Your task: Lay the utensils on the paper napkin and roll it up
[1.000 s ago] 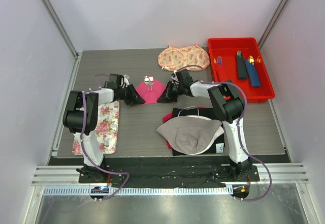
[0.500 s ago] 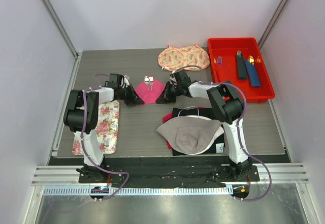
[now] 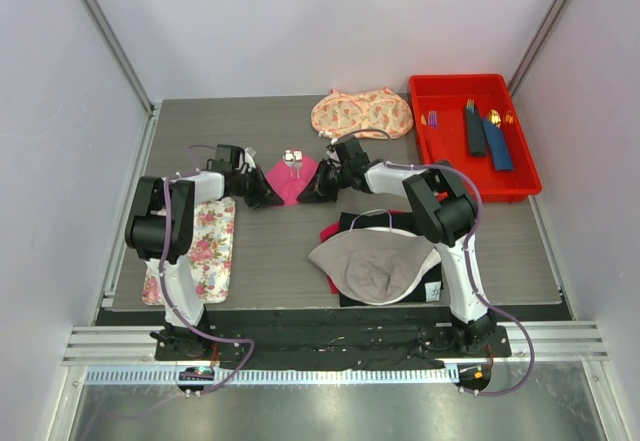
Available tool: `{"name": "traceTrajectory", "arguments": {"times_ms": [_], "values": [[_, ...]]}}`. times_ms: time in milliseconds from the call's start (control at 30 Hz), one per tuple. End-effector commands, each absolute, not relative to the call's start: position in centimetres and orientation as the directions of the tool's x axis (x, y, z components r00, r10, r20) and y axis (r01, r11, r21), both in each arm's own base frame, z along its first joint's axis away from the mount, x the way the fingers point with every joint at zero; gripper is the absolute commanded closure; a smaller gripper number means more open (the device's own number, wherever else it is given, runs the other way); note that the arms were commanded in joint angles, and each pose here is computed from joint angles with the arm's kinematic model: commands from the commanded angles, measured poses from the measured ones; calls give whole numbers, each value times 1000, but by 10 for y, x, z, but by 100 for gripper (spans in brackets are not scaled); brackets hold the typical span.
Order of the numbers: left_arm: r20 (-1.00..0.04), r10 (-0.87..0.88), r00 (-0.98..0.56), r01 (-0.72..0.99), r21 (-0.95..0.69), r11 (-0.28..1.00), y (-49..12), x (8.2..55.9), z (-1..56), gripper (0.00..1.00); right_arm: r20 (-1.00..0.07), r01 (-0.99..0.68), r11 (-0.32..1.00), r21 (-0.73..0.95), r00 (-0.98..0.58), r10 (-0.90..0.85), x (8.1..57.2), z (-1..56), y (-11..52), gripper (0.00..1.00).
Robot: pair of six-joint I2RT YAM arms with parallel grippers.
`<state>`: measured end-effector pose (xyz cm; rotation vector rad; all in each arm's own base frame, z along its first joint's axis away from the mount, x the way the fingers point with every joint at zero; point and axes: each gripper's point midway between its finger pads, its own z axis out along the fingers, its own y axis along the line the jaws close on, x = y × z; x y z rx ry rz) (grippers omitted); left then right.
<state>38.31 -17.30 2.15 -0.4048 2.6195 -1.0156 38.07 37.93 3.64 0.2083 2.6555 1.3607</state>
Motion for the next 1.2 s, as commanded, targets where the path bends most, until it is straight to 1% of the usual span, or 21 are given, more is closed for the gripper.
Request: {"name": "traceTrajectory", "arguments": {"times_ms": [0,300,533,933,967,1167], "values": [[-153,-355,-922,-179,-644,744,-164,375,8,100,-118,6,513,859,-971,208,396,65,393,99],[-157,-351,-923,-177,-638,750,-163,374,8,100,-96,40,552,833,-972,215,395,37,388,99],[-155,-349,-924,-177,-637,750,-164,373,7,100,-105,48,568,822,-967,233,404,35,377,99],[-154,-356,-922,-187,-630,754,-160,372,5,100,-104,63,599,798,-965,240,403,24,350,99],[-156,-357,-921,-185,-632,753,-160,373,6,100,-87,82,609,789,-966,243,401,21,345,99],[-151,-359,-921,-190,-629,753,-160,372,5,100,-86,92,631,770,-966,245,399,14,328,99]]}}
